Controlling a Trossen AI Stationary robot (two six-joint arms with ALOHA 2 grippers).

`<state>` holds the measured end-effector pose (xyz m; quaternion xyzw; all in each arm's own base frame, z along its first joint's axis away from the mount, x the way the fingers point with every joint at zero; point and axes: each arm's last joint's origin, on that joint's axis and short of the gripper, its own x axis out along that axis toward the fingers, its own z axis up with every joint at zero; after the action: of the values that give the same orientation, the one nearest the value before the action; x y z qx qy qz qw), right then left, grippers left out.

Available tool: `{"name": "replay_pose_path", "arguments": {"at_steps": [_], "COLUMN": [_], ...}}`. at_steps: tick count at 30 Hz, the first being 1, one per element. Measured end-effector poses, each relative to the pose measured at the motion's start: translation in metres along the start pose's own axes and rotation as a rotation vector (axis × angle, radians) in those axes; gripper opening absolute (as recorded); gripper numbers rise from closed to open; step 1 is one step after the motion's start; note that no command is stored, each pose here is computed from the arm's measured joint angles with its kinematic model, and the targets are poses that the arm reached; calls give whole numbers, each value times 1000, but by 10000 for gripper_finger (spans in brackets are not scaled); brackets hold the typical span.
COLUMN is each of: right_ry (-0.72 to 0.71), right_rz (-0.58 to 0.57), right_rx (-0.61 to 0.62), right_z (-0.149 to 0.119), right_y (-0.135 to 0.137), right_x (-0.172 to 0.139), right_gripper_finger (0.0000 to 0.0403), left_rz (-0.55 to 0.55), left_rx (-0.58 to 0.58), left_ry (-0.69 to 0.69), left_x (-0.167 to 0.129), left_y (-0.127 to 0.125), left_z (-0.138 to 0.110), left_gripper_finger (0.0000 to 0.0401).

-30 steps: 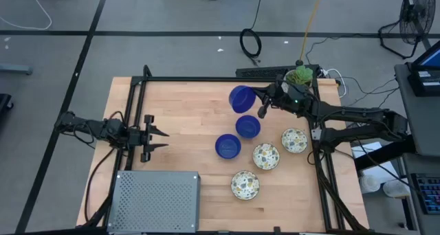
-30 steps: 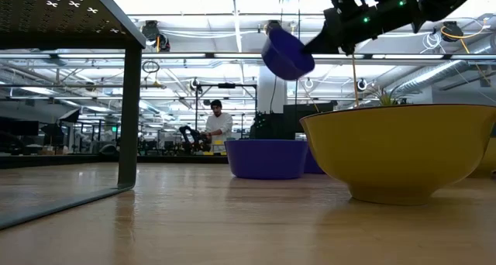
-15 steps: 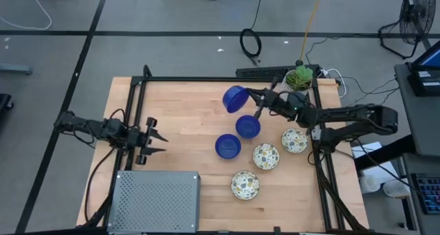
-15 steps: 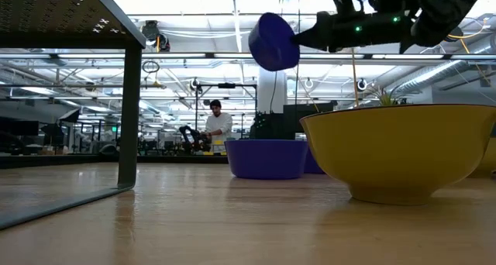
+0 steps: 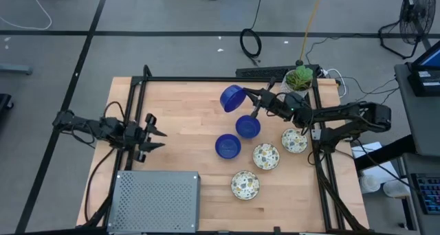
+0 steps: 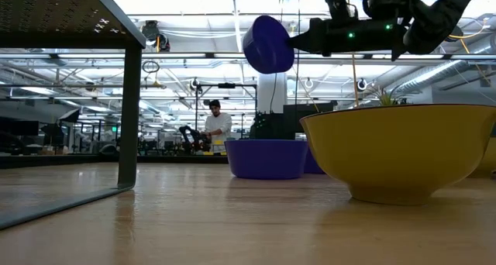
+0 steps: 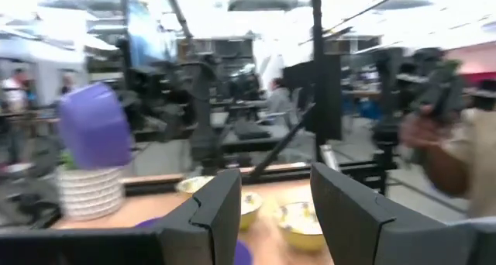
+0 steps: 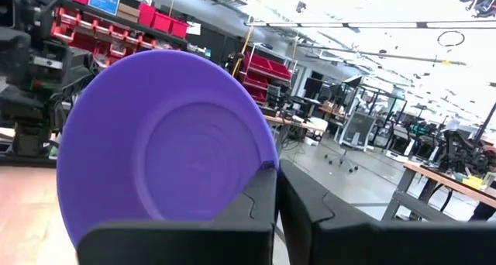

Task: Pick & Place Mini bowls
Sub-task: Put the right blue bowl on the shelf

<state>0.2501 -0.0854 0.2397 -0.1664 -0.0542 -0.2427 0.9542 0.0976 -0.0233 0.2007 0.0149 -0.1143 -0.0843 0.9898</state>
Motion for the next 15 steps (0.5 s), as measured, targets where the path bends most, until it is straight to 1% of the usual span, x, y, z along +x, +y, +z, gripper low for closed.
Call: {"name": "replay_pose_path", "arguments": {"at_steps": [2,4,5,7,11,12,15], "right_ry": [-2,-4,-3,-7,-26,-27,-63], "right_rz": [-1,-1,-1,-2,-9,-10,-23], "right_rx": [1,1,1,0,0,-5,-18], "right_z": [0,0,0,1,3,3,4], "right_y": [0,0,0,0,-1,-1,-1], "right_x": [0,0,0,0,0,0,2], "right_gripper_finger": [0,0,0,0,0,0,0], "left_rz": [17,29,52,140,418,457,489], "left_rx": [0,38,43,8,-83,-90,-93], "left_ry": [30,65,75,60,-49,-64,-85], "left_x": [0,0,1,2,7,9,21], "left_y": [0,1,1,4,12,13,16], "left_z": [-3,-6,-7,-6,4,5,11], "left_gripper_finger": [161,161,161,161,161,161,161]}}
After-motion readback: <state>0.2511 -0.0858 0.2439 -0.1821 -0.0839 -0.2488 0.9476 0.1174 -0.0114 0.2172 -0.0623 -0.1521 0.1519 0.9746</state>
